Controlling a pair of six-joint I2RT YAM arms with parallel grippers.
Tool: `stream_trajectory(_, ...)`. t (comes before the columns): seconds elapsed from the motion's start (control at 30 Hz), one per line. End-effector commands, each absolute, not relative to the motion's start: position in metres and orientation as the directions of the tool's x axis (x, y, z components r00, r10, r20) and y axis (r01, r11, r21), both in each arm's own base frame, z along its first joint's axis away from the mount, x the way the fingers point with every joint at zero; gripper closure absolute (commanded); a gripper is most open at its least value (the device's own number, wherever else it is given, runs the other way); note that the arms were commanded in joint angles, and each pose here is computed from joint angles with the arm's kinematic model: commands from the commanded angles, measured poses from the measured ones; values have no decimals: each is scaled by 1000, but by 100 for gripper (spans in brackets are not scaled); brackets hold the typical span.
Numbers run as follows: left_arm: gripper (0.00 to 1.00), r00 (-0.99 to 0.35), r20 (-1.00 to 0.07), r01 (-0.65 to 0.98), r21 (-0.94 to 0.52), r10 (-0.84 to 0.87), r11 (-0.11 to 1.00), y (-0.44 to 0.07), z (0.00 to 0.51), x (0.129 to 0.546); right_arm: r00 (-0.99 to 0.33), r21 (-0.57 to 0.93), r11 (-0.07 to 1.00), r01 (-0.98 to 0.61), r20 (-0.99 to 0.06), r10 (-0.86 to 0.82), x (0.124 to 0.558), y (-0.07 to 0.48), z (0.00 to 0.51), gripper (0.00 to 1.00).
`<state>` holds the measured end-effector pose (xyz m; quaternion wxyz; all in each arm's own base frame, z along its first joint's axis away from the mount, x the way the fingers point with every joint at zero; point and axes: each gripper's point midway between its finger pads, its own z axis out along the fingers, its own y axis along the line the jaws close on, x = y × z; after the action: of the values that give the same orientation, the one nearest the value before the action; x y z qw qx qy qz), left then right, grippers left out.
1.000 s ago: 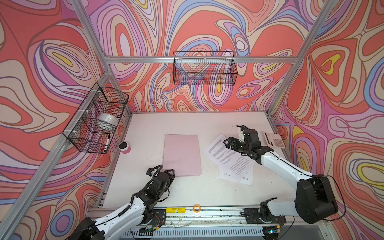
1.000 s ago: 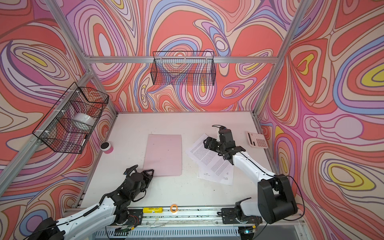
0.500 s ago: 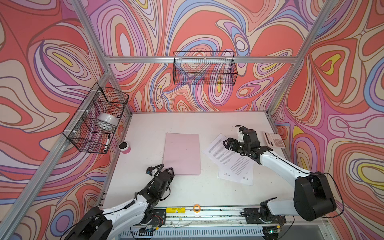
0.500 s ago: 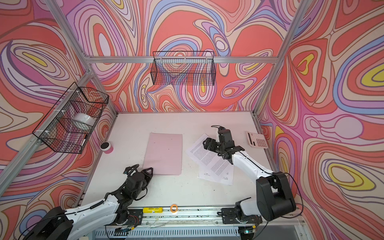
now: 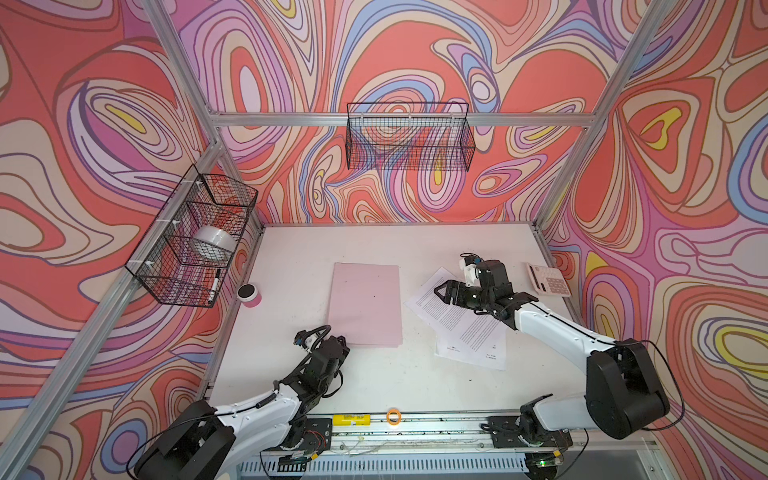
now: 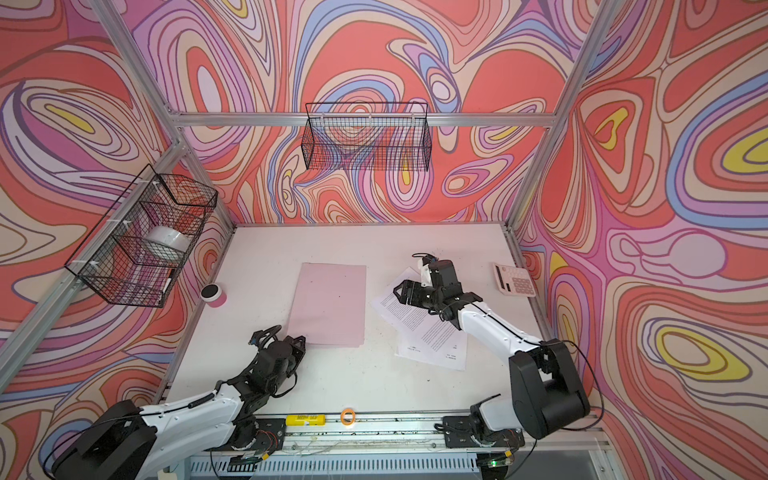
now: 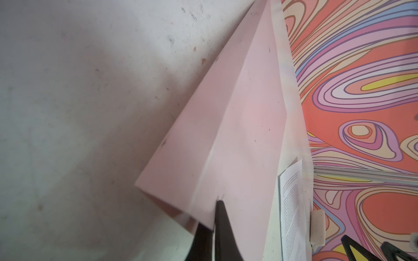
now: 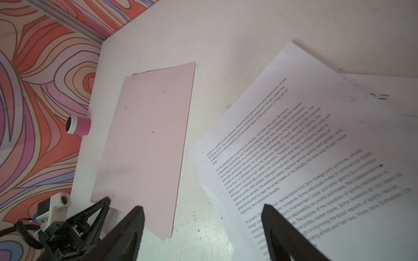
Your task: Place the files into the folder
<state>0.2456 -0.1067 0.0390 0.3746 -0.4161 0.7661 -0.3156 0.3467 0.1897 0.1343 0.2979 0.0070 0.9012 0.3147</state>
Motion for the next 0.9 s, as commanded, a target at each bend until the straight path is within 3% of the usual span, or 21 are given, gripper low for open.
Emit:
stream_trajectory(0.0, 100, -350, -312, -381, -814, -883, 438, -108, 48, 251, -845, 566, 793, -223, -518, 133, 333, 204, 126, 15)
stream_trajectory(0.3, 100, -349, -199, -294, -905, -916, 308, -122, 87, 254, -884, 667, 705, -241, -450, 124, 317, 229, 124, 14)
stream_trajectory(0.43, 100, -342, -160, -265, -929, -926, 258, -122, 104, 253, -904, 703, 673, -229, -409, 120, 313, 241, 118, 21)
stream_trajectory(0.87, 100, -363, -47, -223, -965, -931, 136, -133, 120, 253, -948, 836, 520, -176, -286, 139, 309, 292, 105, 26)
